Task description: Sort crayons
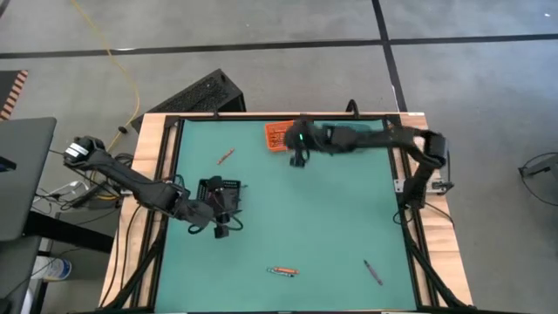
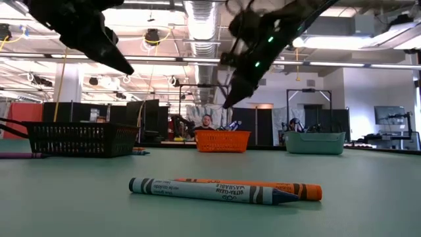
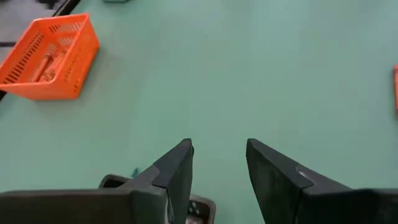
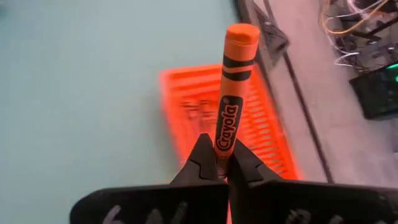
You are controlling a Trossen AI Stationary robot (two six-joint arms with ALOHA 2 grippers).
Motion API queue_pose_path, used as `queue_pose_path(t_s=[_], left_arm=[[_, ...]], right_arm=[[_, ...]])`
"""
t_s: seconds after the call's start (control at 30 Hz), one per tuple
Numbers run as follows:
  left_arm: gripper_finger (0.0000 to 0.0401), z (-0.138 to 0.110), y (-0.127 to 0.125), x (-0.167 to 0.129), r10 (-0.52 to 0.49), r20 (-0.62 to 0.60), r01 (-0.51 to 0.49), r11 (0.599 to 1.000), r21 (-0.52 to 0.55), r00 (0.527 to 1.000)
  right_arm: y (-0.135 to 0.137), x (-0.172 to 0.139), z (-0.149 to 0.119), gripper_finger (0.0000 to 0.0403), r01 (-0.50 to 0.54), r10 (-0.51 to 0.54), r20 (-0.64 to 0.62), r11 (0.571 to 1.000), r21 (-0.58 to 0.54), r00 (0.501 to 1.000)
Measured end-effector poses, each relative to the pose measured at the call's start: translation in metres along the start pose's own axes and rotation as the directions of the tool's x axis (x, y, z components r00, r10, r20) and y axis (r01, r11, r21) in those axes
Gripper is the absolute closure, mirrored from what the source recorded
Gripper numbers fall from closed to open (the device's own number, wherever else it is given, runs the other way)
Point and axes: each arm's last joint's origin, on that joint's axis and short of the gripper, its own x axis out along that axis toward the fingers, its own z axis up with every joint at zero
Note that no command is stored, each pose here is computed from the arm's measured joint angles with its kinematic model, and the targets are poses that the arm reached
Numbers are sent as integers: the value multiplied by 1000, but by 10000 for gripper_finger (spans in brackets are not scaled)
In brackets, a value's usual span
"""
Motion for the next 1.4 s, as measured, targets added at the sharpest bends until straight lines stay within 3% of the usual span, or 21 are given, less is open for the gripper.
queue_pose_path(t_s=[0.13, 0.3, 0.5, 0.73, 0.93, 1.07, 1.27, 1.4], left_arm=[[260, -2, -4, 1, -2, -4, 2, 999, 51, 1000], [260, -4, -7, -1, -4, -11, 5, 997, 79, 1000], [260, -4, -11, -3, -19, 0, 19, 991, 135, 1000], [260, -4, -11, -4, -11, 5, 10, 987, 160, 1000], [260, -5, -12, -4, -3, 6, 2, 988, 154, 1000], [260, -4, -11, -4, 13, 13, -15, 986, 163, 1000], [260, 5, 5, 2, 250, 99, -265, 947, 181, 963], [260, 10, 32, 17, 279, 46, -283, 948, 148, 959]], right_arm=[[-42, 34, -3, 402, 20, -22, -53, 999, -36, 998], [-63, 65, -1, 390, 10, -14, -80, 999, -46, 997], [-64, 86, -2, 341, -30, 23, -155, 998, -46, 988], [-65, 76, -1, 301, -60, 53, -224, 998, -23, 973], [-77, 21, 14, 291, -62, 85, -280, 994, 90, 956], [-66, -31, 23, 295, -125, 173, -299, 977, 174, 939], [-15, -112, 36, 296, -281, 326, -222, 936, 213, 919], [38, -159, 33, 296, -409, 418, -121, 908, 97, 900]])
